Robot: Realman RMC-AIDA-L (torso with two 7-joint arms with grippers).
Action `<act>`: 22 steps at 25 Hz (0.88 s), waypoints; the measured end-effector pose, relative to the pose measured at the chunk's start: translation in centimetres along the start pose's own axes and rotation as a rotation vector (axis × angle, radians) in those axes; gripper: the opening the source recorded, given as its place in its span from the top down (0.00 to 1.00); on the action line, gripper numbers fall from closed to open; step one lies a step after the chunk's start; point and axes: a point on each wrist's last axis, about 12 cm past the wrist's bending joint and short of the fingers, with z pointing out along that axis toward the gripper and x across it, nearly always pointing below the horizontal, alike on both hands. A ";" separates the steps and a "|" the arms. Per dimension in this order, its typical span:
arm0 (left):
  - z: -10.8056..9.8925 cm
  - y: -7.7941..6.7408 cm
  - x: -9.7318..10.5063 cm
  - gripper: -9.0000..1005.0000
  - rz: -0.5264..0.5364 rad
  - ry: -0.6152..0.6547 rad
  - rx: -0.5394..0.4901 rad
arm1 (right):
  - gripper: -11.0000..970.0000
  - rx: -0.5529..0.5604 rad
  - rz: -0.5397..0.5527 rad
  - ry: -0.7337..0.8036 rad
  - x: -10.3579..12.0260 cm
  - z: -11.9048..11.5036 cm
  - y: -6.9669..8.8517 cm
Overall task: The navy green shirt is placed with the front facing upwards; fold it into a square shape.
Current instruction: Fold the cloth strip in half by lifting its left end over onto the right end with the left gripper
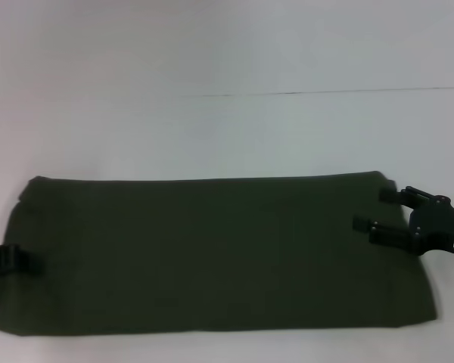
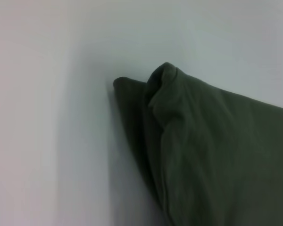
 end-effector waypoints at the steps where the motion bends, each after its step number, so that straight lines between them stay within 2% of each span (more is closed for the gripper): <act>1: -0.3 0.2 0.1 0.89 -0.002 -0.005 -0.010 | 0.05 -0.001 0.000 0.000 0.0 0.0 0.0; 5: -1.3 1.0 0.3 0.89 -0.021 -0.040 -0.034 | 0.05 -0.005 -0.004 -0.004 -0.3 0.3 0.0; 9: -1.5 0.4 -0.1 0.89 -0.020 -0.053 0.014 | 0.05 -0.017 -0.009 -0.003 -0.5 0.7 0.1; 15: -1.4 -2.1 -1.0 0.89 -0.002 -0.083 0.177 | 0.06 -0.069 -0.018 0.025 0.1 1.5 0.9; 22: -0.5 -6.2 -2.3 0.89 0.053 -0.096 0.387 | 0.05 -0.098 -0.015 0.062 1.1 2.9 1.7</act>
